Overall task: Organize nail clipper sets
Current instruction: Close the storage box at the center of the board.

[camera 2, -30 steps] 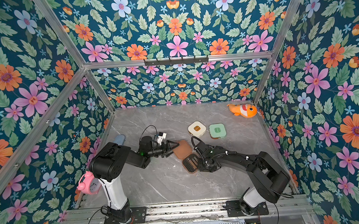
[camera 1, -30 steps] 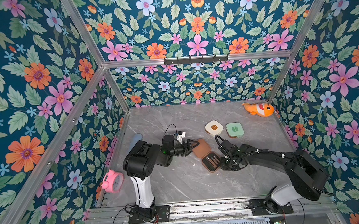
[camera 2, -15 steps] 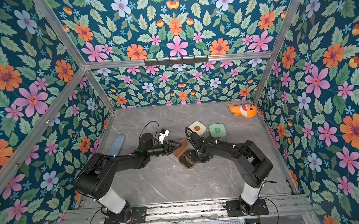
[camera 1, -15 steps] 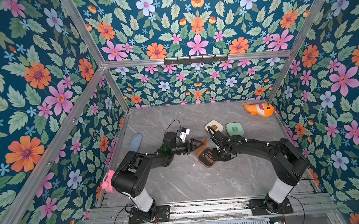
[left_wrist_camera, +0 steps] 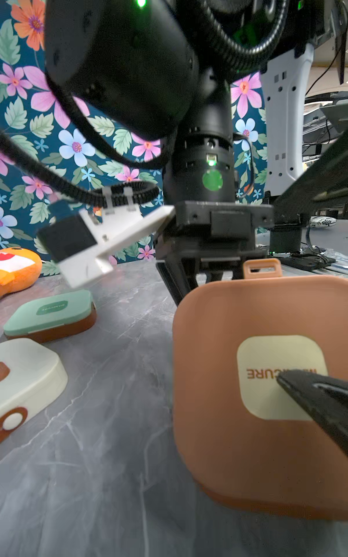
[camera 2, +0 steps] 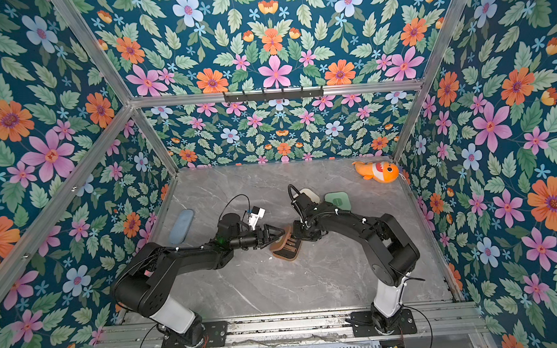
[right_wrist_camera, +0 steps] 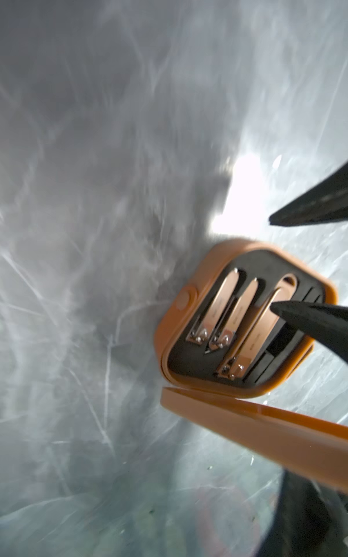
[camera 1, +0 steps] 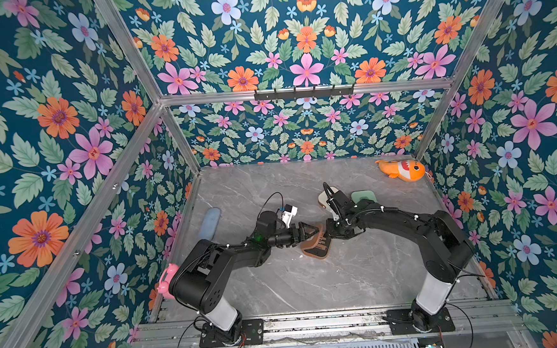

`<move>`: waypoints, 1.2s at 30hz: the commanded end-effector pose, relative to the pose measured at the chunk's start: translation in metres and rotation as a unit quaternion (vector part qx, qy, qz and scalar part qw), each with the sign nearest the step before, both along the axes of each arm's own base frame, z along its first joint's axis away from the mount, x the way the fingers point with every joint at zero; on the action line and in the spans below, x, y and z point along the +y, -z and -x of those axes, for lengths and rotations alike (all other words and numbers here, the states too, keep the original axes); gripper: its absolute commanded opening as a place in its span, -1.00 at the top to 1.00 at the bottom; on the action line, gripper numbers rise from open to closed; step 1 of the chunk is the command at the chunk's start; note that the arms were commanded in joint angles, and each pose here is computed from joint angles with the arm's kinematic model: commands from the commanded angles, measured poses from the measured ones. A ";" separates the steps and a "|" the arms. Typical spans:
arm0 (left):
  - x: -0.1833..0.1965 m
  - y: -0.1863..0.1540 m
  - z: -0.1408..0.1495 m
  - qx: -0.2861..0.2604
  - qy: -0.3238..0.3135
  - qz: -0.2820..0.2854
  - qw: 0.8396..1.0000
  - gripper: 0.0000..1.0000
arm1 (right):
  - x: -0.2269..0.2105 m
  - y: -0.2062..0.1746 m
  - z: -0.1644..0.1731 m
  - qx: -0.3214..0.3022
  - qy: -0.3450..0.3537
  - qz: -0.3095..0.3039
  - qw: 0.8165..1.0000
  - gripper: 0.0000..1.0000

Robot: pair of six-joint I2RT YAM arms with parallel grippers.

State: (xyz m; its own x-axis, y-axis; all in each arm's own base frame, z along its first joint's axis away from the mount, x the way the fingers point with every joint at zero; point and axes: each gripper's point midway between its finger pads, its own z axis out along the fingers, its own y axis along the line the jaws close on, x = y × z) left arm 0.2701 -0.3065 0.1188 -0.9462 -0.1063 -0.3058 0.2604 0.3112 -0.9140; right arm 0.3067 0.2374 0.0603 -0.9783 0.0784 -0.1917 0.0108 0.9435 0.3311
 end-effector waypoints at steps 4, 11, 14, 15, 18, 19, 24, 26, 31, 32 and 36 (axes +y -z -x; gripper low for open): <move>-0.018 0.004 -0.003 0.003 0.009 -0.002 1.000 -0.53 | -0.041 -0.023 0.013 -0.012 0.061 0.002 0.998 0.04; -0.004 0.076 -0.006 0.086 -0.035 -0.165 0.982 -0.02 | -0.017 -0.037 0.032 -0.012 0.068 -0.077 0.995 0.14; 0.009 0.103 0.001 0.111 -0.039 -0.240 0.963 0.05 | -0.001 -0.034 0.037 -0.005 0.064 -0.093 0.994 0.18; 0.012 0.111 0.004 0.115 -0.036 -0.260 0.958 0.07 | 0.004 -0.033 0.037 -0.004 0.063 -0.097 0.993 0.19; 0.020 0.127 0.010 0.124 -0.032 -0.301 0.945 0.10 | 0.018 -0.026 0.037 0.002 0.062 -0.103 0.993 0.22; 0.020 0.129 0.011 0.125 -0.032 -0.302 0.944 0.10 | 0.021 -0.024 0.038 0.006 0.062 -0.104 0.993 0.23; 0.023 0.132 0.013 0.129 -0.038 -0.302 0.944 0.11 | 0.025 -0.011 0.033 0.012 0.070 -0.102 0.992 0.25; 0.023 0.132 0.013 0.128 -0.038 -0.302 0.944 0.11 | 0.028 -0.007 0.033 0.016 0.068 -0.103 0.992 0.27; 0.022 0.128 0.011 0.125 -0.040 -0.297 0.946 0.11 | 0.031 0.003 0.031 0.028 0.070 -0.098 0.992 0.30; 0.021 0.127 0.011 0.123 -0.040 -0.296 0.946 0.11 | 0.030 0.004 0.032 0.029 0.070 -0.098 0.992 0.30; 0.019 0.122 0.008 0.119 -0.038 -0.293 0.948 0.11 | 0.027 0.020 0.035 0.045 0.075 -0.083 0.993 0.30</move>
